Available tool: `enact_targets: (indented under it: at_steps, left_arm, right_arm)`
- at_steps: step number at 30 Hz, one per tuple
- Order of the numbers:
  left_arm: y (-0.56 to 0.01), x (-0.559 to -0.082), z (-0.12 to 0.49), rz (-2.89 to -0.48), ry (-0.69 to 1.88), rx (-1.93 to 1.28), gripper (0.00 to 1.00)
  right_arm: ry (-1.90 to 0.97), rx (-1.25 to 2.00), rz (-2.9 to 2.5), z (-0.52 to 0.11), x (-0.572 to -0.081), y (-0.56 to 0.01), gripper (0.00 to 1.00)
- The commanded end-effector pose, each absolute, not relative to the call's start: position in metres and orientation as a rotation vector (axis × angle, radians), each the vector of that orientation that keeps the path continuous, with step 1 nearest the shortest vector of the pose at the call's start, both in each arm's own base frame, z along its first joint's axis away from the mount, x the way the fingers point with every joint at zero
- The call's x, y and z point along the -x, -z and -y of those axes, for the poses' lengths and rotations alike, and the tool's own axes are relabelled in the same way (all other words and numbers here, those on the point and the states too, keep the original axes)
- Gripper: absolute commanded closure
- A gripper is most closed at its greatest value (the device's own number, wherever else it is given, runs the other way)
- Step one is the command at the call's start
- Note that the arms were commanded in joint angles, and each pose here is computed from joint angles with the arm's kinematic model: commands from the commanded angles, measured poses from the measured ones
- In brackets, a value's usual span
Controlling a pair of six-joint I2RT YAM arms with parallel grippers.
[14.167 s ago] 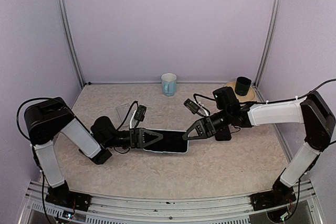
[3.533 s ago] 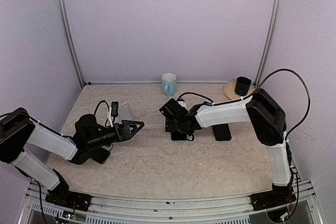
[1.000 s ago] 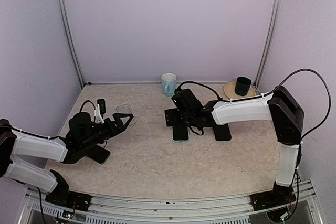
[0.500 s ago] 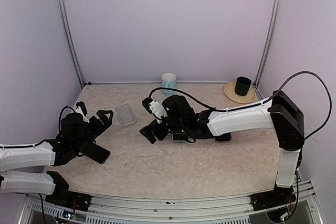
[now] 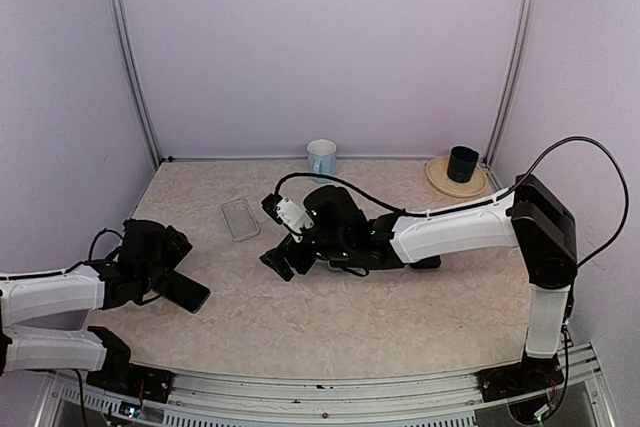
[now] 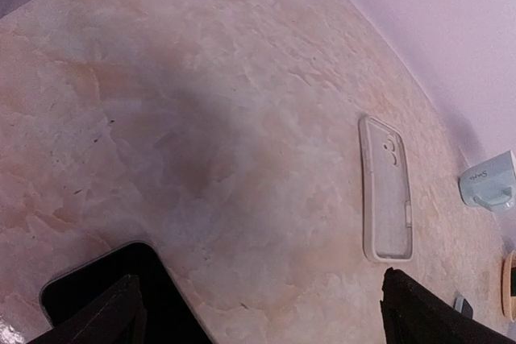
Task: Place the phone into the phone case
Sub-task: Move the phone to the center of the board.
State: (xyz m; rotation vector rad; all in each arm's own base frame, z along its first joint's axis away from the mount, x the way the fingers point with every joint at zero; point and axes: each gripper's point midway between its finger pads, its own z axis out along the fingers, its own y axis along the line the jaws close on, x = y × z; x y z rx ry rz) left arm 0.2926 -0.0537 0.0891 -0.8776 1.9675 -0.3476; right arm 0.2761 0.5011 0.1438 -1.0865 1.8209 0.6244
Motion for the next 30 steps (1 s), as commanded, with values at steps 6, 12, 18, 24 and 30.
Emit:
enact_targets:
  at_steps: [6,12,18,24,30]
  left_arm:
    - [-0.075,-0.290,0.013,-1.988,0.148,1.076,0.01]
    - [-0.058,-0.293,0.010,-2.059,0.157,1.096,0.01]
    - [-0.050,-0.294,0.009,-2.108,0.119,1.092,0.01]
    - [-0.037,-0.293,0.010,-2.163,0.097,1.089,0.01]
    - [-0.030,-0.291,0.011,-2.201,0.079,1.088,0.01]
  right_arm:
    - [-0.629,1.082,-1.808,-0.499,-0.274,-0.146,0.00]
    - [-0.617,1.076,-1.813,-0.497,-0.275,-0.146,0.00]
    - [-0.602,1.067,-1.820,-0.495,-0.277,-0.144,0.00]
    - [-0.592,1.061,-1.820,-0.494,-0.278,-0.143,0.00]
    - [-0.567,1.051,-1.829,-0.492,-0.281,-0.142,0.00]
